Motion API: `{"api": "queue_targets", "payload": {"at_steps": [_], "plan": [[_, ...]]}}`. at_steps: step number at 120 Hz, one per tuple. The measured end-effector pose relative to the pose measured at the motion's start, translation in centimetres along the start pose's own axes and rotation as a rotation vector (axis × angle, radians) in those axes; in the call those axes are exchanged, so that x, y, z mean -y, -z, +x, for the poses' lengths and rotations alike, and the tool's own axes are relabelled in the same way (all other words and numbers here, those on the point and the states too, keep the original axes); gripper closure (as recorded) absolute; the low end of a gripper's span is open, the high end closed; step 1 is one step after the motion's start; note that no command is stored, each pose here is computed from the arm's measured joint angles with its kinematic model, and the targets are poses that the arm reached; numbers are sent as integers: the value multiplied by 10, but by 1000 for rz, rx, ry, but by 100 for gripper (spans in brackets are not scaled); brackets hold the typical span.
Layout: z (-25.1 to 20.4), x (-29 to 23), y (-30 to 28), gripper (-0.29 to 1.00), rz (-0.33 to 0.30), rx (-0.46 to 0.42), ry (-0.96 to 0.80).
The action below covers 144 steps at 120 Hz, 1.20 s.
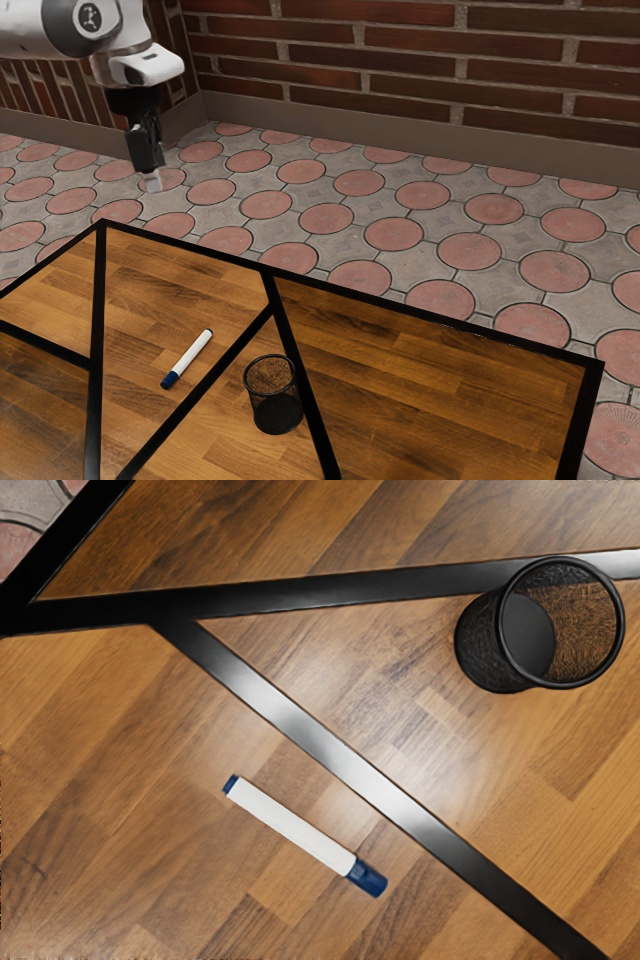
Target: Put the marker into the pen holder.
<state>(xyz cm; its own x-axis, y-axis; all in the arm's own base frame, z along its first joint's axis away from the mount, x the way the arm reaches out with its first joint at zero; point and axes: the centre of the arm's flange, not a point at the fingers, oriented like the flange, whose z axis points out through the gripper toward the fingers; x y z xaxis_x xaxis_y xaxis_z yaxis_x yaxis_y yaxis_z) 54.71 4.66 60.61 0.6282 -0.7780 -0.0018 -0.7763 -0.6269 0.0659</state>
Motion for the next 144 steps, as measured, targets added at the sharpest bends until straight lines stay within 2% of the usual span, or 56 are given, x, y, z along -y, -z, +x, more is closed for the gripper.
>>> {"api": "queue_targets", "payload": {"at_steps": [30,48,59,80,98,144], "plan": [[-14,11,-6,0,-2,2,64],[-14,37,-70,0,-20,30,152],[-36,33,-149,0,-63,36,265],[-64,64,-194,0,51,-7,445],[-33,48,-242,0,23,-83,537],[-20,76,-330,31,34,-99,759]]}}
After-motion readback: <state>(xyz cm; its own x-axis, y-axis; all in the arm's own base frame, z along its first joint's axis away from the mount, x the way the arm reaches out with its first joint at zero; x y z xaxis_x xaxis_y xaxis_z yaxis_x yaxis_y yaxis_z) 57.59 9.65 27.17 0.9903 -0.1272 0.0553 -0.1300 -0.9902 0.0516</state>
